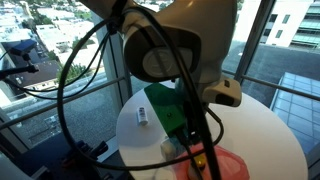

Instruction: Put the white and blue container in the orange plastic bag.

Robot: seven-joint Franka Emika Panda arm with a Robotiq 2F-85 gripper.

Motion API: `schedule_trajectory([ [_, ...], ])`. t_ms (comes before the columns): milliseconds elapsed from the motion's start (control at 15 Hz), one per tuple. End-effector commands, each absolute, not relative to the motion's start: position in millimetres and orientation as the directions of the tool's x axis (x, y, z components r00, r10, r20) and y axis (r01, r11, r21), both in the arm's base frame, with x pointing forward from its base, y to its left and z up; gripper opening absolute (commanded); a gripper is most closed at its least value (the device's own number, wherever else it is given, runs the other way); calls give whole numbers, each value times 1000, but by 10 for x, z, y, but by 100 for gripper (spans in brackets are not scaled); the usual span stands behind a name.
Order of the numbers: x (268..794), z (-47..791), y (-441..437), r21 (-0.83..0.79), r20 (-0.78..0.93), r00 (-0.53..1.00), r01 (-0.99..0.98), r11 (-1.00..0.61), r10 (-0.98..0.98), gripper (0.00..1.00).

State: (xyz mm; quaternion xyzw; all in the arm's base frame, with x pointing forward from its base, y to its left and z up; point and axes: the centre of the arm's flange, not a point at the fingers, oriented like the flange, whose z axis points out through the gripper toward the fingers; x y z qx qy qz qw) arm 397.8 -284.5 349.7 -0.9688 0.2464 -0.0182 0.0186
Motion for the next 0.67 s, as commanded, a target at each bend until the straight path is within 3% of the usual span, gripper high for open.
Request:
schedule_trajectory([
  [0, 4099, 3371, -2848, -66, 32, 881, -469, -881, -472, 22],
  [600, 4112, 3049, -2830, -89, -4, 876, -482, -872, -483, 22],
])
